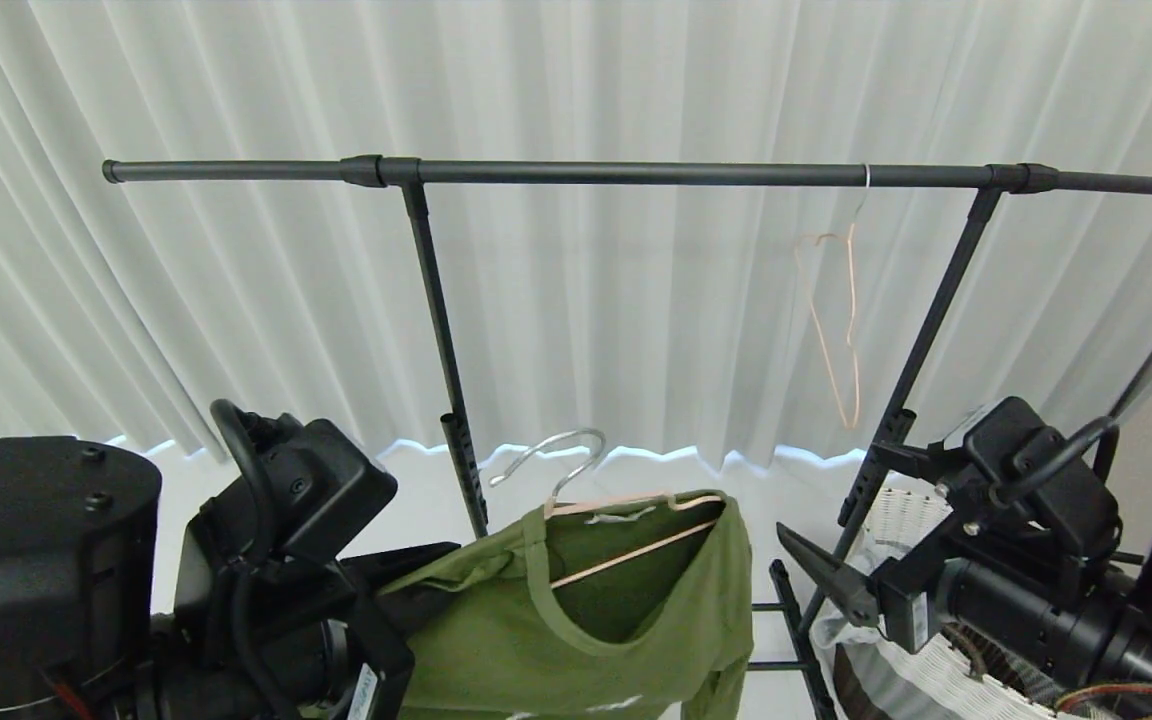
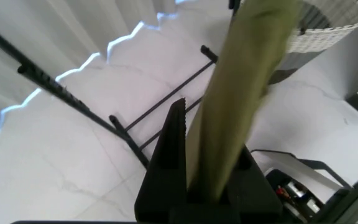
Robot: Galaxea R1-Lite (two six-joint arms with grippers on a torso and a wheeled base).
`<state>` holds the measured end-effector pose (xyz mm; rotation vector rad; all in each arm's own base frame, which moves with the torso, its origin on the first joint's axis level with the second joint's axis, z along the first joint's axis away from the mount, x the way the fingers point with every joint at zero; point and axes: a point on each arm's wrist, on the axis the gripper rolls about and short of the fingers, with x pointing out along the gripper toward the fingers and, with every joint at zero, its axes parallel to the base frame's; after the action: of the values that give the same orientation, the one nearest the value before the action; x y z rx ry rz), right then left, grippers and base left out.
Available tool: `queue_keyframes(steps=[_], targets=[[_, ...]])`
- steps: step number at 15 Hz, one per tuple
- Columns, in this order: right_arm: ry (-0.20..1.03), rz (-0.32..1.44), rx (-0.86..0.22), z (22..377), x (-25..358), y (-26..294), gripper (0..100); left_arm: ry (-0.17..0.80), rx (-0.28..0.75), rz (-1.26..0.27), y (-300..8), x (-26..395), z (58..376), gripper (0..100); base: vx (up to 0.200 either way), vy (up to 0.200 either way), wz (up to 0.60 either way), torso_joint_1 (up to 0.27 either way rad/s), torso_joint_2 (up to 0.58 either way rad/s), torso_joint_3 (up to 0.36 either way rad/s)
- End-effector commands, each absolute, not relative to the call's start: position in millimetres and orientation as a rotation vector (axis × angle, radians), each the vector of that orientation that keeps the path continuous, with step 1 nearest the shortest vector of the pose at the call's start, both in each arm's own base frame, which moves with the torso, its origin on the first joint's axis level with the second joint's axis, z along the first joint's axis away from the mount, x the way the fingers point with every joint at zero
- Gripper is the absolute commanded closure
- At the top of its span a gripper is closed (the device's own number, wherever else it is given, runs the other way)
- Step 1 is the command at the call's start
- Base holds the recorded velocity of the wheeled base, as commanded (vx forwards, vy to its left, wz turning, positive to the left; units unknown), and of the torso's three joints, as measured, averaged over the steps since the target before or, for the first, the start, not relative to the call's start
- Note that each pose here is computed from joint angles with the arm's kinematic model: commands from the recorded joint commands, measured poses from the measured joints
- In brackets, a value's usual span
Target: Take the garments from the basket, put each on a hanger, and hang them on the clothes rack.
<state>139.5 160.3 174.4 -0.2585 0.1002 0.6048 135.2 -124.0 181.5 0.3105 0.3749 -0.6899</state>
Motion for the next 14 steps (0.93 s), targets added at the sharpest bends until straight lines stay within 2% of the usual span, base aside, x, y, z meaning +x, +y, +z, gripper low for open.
queue_keyframes(steps=[1,3,7,11,14], targets=[[0.088,0.637,-0.272,179.9,133.8,154.9,0,0.367,0.306,-0.704,-123.9,134.0,183.0,100,0.000,0.000,0.00,0.000,0.00,0.000],[0.087,0.680,-0.292,184.0,131.7,153.3,0,0.366,0.305,-0.730,-124.9,133.1,183.0,100,0.000,0.000,0.00,0.000,0.00,0.000],[0.148,0.907,-0.334,206.9,135.2,163.4,0,0.303,0.262,-0.873,-124.3,125.6,190.9,100,0.000,0.000,0.00,0.000,0.00,0.000],[0.185,1.067,-0.436,222.2,155.2,168.9,0,0.225,0.285,-0.957,-119.9,118.7,198.8,100,0.000,0.000,0.00,0.000,0.00,0.000],[0.196,1.152,-0.439,226.4,162.3,184.3,0,0.197,0.311,-0.987,-119.8,117.8,200.7,100,0.000,0.000,0.00,0.000,0.00,0.000]])
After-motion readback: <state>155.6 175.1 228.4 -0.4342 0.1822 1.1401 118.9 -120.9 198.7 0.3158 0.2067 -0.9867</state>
